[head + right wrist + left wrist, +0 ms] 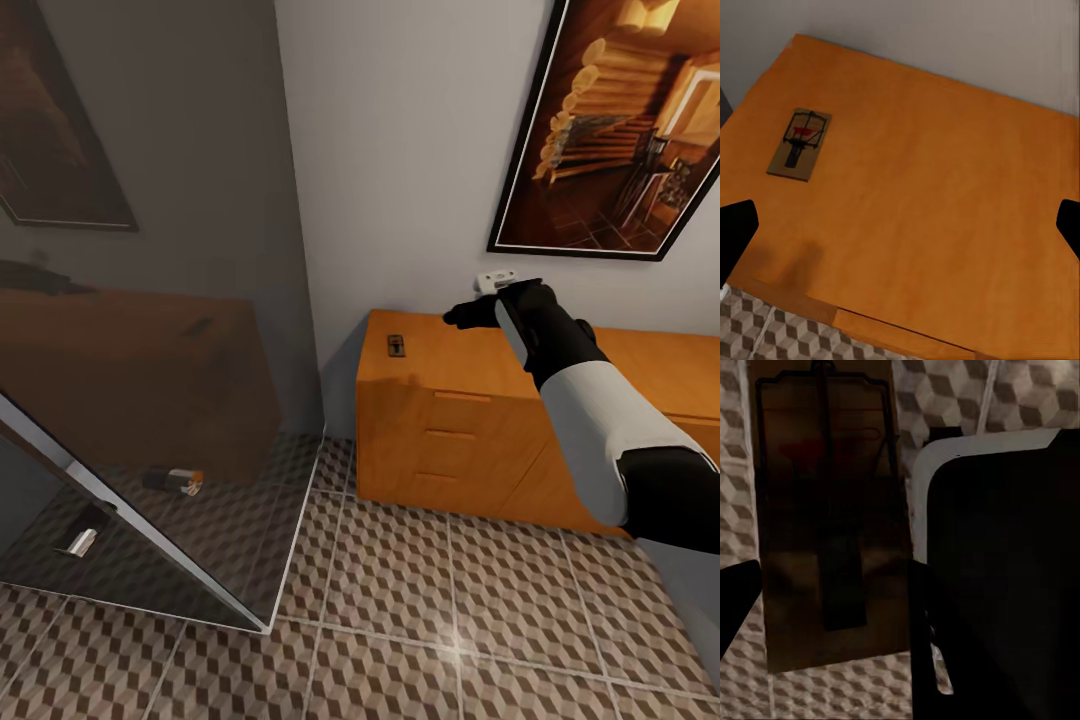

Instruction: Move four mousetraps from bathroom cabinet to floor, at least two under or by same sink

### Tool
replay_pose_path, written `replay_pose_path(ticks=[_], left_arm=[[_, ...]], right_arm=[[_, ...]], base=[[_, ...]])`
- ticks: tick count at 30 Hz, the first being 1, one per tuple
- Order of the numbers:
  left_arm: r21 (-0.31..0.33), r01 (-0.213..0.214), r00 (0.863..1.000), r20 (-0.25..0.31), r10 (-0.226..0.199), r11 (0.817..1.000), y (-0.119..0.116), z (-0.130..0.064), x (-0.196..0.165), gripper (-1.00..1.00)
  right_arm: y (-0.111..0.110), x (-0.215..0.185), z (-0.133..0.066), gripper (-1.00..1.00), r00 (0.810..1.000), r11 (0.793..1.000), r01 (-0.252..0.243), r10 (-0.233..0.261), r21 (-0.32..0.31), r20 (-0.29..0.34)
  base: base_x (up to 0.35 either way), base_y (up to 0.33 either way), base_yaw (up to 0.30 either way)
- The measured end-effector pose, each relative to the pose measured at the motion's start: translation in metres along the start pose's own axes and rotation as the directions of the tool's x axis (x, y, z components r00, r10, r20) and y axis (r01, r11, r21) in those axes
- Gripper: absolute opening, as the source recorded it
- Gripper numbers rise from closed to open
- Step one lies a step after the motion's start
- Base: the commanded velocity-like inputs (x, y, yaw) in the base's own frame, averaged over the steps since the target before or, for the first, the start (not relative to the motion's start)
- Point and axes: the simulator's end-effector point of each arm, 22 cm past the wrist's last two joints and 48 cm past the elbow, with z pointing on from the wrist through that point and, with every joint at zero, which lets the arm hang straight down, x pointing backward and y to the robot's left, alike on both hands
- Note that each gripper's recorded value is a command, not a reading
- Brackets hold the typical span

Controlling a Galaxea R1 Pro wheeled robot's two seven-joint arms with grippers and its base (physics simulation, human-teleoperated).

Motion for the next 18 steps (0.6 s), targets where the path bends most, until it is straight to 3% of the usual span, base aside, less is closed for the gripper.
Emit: replay_pose_path(ticks=[2, 3, 5, 6, 9, 18], left_arm=[[0.000, -0.002, 0.995, -0.099, 0.002, 1.000, 0.001, -0.005, 0.045, -1.00], [0.000, -0.003, 0.993, -0.119, 0.003, 1.000, 0.001, -0.007, 0.056, -1.00], [0.004, -0.008, 0.974, -0.225, 0.009, 1.000, 0.000, -0.023, 0.124, -1.00], [0.006, -0.010, 0.969, -0.247, 0.011, 1.000, -0.001, -0.028, 0.140, -1.00], [0.013, -0.011, 0.956, -0.293, 0.014, 1.000, -0.006, -0.039, 0.174, -1.00], [0.017, -0.011, 0.948, -0.317, 0.016, 1.000, -0.009, -0.046, 0.193, -1.00]], right_arm=[[-0.002, 0.000, 0.000, 1.00, 1.000, 1.000, 0.000, 0.000, 0.005, 0.000], [-0.002, 0.000, 0.000, 1.00, 1.000, 1.000, 0.000, 0.000, 0.006, 0.000], [-0.003, 0.000, 0.000, 1.00, 1.000, 1.000, -0.001, 0.001, 0.008, 0.000], [-0.003, 0.000, 0.000, 1.00, 1.000, 1.000, -0.001, 0.001, 0.009, -0.001], [-0.003, 0.000, 0.000, 1.00, 1.000, 1.000, -0.001, 0.001, 0.009, -0.001], [-0.003, 0.000, 0.000, 1.00, 1.000, 1.000, -0.002, 0.002, 0.008, 0.000]], base=[[0.000, 0.000, 0.000], [0.000, 0.000, 0.000], [0.000, 0.000, 0.000], [0.000, 0.000, 0.000], [0.000, 0.000, 0.000], [0.000, 0.000, 0.000]])
